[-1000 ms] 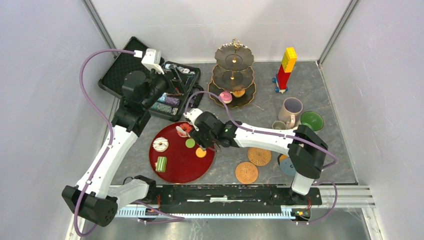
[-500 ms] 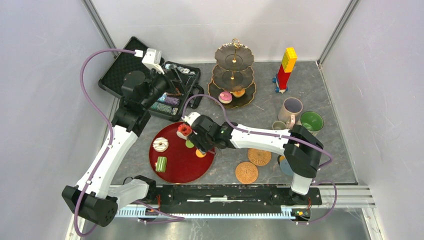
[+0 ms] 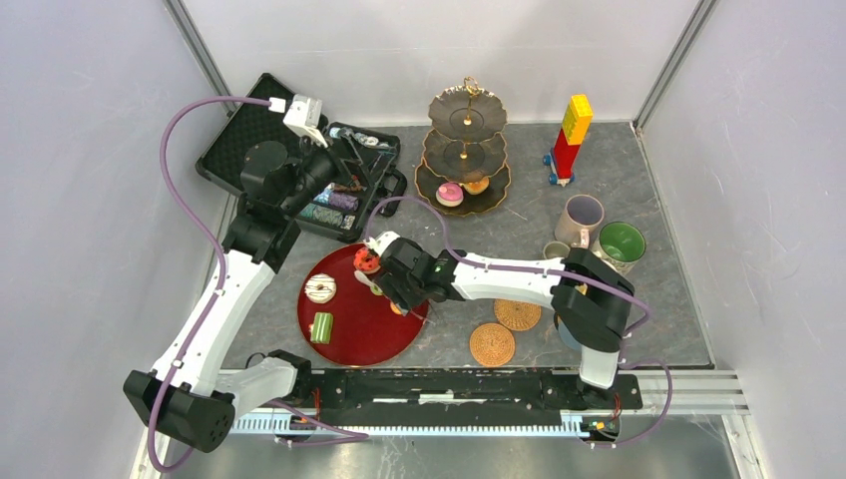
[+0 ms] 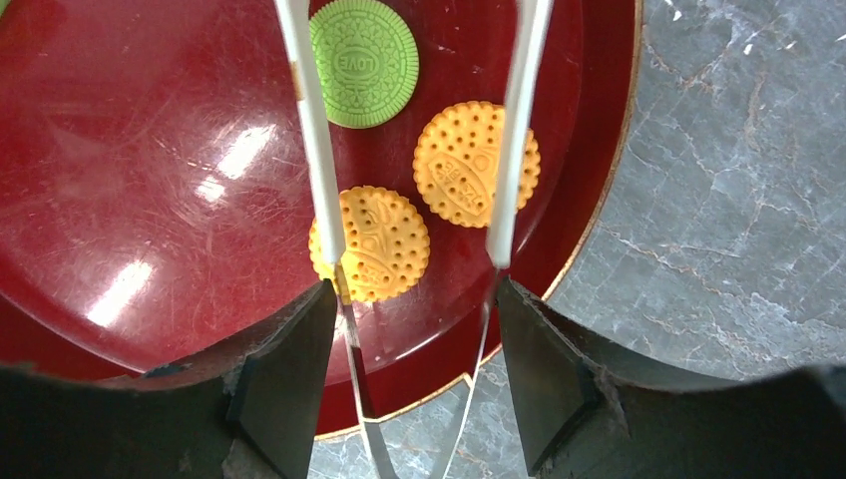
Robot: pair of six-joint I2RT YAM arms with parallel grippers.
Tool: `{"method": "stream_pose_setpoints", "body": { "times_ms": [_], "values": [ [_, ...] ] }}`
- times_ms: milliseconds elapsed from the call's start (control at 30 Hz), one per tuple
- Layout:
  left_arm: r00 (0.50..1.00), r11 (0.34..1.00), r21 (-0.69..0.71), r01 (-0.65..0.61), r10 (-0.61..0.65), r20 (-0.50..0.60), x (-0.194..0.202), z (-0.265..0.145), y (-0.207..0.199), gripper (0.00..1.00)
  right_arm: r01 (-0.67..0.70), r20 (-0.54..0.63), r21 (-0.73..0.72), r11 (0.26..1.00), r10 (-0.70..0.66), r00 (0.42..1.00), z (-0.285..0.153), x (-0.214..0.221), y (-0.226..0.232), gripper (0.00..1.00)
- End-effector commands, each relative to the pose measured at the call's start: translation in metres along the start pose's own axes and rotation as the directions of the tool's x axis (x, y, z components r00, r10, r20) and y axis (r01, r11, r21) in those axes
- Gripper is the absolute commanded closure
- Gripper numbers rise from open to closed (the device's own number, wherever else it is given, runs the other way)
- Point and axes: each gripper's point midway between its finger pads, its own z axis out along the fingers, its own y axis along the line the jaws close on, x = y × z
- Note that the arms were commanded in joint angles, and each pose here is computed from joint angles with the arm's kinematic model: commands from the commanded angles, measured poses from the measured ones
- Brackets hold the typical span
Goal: Serve the afternoon tea
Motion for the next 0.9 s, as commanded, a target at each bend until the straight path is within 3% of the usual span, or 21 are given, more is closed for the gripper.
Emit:
{"method": "stream_pose_setpoints", "body": {
  "times_ms": [0,233,433,867],
  "values": [
    [0.998,0.997,0.068,0.037,-0.039,0.041,-0.014,-0.004,-0.017,0.00,-0.014,0.028,0.017,1.000,0.013,1.000,0.011,-0.014,0.004,0.33],
    [0.998,0.997,0.072,0.041,-0.044,0.033,-0.012,-0.002,-0.017,0.00,0.019,0.013,0.055,0.998,-0.020,1.000,0.021,-0.020,0.000,0.32],
    [0.998,0.995,0.080,0.060,-0.062,0.016,-0.007,0.000,-0.017,0.00,0.019,0.048,0.029,0.999,-0.021,0.999,0.022,-0.008,0.000,0.27],
    [0.997,0.993,0.100,0.064,-0.068,0.030,-0.011,0.001,-0.021,0.00,0.063,0.007,0.042,0.997,-0.064,0.998,0.011,0.017,-0.001,0.23]
  ]
}}
